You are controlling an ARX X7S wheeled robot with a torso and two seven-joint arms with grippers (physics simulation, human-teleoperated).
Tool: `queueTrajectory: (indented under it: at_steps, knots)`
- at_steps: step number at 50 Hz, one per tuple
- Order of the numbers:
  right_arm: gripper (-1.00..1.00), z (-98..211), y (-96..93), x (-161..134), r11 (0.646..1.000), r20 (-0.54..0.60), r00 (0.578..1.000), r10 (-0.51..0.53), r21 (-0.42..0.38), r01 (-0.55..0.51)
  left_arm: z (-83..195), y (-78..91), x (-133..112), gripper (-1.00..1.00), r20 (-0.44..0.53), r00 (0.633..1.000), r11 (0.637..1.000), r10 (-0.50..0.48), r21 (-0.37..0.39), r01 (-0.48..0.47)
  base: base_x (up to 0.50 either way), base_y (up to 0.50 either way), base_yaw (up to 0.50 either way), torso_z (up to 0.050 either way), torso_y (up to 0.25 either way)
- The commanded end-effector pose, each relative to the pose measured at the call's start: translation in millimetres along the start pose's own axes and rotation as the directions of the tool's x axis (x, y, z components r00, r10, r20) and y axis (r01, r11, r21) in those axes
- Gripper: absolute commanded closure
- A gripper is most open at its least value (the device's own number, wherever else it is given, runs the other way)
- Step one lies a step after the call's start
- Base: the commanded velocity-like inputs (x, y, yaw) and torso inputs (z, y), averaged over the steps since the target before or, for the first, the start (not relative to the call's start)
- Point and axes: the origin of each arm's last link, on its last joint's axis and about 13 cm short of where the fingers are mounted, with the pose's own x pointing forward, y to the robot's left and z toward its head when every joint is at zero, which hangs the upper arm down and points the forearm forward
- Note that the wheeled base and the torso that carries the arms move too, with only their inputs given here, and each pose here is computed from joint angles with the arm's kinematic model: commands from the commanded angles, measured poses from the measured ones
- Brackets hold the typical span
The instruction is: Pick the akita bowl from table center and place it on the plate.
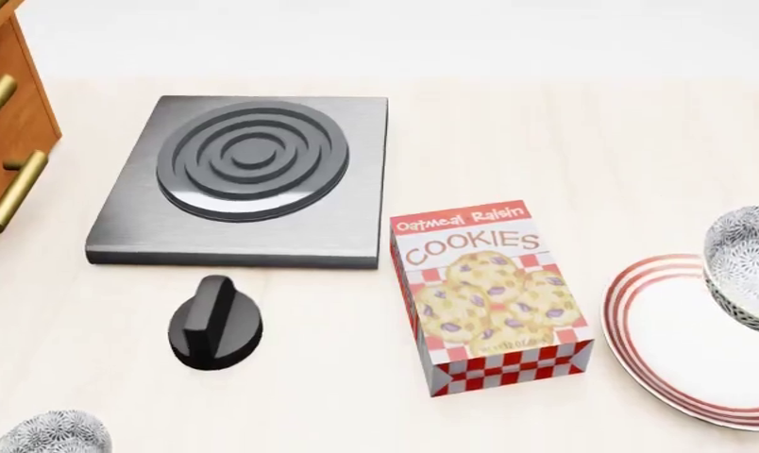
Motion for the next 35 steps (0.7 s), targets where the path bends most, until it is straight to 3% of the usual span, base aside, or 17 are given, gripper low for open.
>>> queueTrajectory:
  at_steps: [1, 13, 15, 24, 27, 28, 35]
  knots:
    - [1.0, 1, 5.8, 7, 1.0, 0.012, 1.0, 0.0, -0.025, 0.001, 0, 1.0, 1, -1.0, -0.005, 1.0, 1.0, 0.002, -0.011, -0.002, 0.0, 0.0, 0.0, 0.0, 0.0]
    - [1.0, 6, 11.2, 14, 1.0, 0.028, 0.999, 0.021, -0.012, -0.02, 2, -0.1, -2, -1.0, 0.033, 0.999, 1.0, -0.022, 0.013, 0.022, 0.0, 0.0, 0.0, 0.0, -0.057]
    - [1.0, 6, 11.5, 16, 1.0, 0.029, 0.999, 0.022, -0.011, -0.022, 1, 0.5, -1, -1.0, -0.005, 1.0, 1.0, -0.004, -0.018, 0.004, 0.0, 0.0, 0.0, 0.0, -0.135]
    - [1.0, 6, 14.7, 20, 0.999, 0.03, 0.999, 0.033, -0.008, -0.033, 2, 1.0, 0, -1.0, 0.032, 0.999, 1.0, 0.012, 0.008, -0.013, 0.0, 0.0, 0.0, 0.0, 0.0]
    - [1.0, 6, 15.0, 20, 0.999, 0.03, 0.999, 0.037, -0.006, -0.036, 3, 1.4, 0, -1.0, 0.038, 0.999, 1.0, 0.006, 0.008, -0.006, 0.0, 0.0, 0.0, 0.0, -0.25]
    - [1.0, 7, 15.3, 20, 0.999, 0.031, 0.999, 0.039, -0.004, -0.039, 3, 1.9, 0, -1.0, 0.018, 1.0, 1.0, 0.012, -0.026, -0.011, 0.0, 0.0, 0.0, 0.0, -0.25]
    - [1.0, 7, 16.6, 21, 0.999, 0.032, 0.998, 0.045, -0.003, -0.045, 3, 1.9, 0, -1.0, 0.011, 1.0, 1.0, 0.01, -0.021, -0.01, 0.0, 0.0, 0.0, 0.0, -0.036]
